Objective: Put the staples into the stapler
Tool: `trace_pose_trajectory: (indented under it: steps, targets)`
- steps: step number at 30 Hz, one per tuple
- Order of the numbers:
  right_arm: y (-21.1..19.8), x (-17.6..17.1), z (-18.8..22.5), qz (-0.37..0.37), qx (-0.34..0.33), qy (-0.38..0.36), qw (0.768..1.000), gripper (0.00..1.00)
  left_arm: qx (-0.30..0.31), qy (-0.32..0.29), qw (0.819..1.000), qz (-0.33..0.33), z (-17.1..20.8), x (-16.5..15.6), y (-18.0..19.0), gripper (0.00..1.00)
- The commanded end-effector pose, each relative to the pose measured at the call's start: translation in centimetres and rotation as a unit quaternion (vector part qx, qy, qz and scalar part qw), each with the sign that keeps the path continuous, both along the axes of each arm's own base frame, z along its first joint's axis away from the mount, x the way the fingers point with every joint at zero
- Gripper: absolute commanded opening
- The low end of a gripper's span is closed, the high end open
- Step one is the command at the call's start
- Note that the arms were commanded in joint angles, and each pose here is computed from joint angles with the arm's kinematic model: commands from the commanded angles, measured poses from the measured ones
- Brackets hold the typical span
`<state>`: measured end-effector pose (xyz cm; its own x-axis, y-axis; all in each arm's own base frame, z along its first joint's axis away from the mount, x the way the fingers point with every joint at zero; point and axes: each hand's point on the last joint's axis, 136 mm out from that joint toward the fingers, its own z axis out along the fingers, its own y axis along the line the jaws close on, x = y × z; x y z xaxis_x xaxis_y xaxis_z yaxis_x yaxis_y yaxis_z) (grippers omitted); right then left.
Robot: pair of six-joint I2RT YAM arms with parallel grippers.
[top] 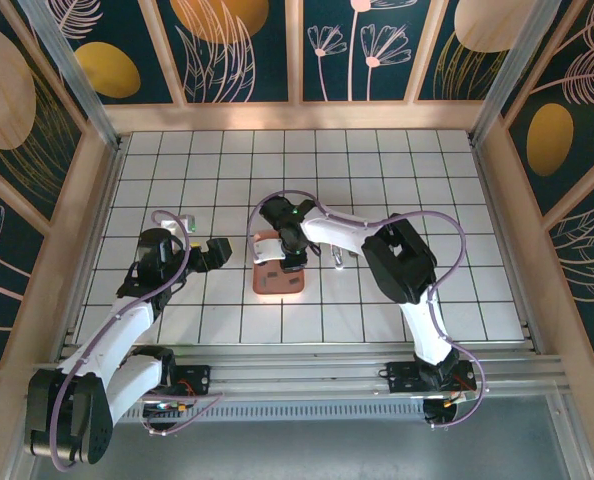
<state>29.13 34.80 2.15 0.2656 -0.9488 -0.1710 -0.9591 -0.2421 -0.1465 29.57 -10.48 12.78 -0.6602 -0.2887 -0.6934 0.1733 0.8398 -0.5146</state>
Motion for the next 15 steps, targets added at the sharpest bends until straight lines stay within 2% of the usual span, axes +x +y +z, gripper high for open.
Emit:
trace_pose_trajectory:
  steps: [1, 9, 15]
  targets:
    - [-0.65, -0.20, -1.17, 0.010, -0.038, 0.009, 0.999, 0.32, 0.004, 0.004, 1.000, 0.006, -0.45, -0.31, 0.25, 0.97]
    - [-1.04, -0.31, -2.01, 0.008, -0.059, 0.023, 0.998, 0.23, 0.009, 0.003, 1.000, 0.003, -0.45, -0.33, 0.22, 0.97]
    - [-0.33, 0.29, -1.38, -0.003, -0.050, 0.011, 0.999, 0.16, 0.012, 0.001, 1.000, 0.001, -0.34, -0.27, 0.24, 0.97]
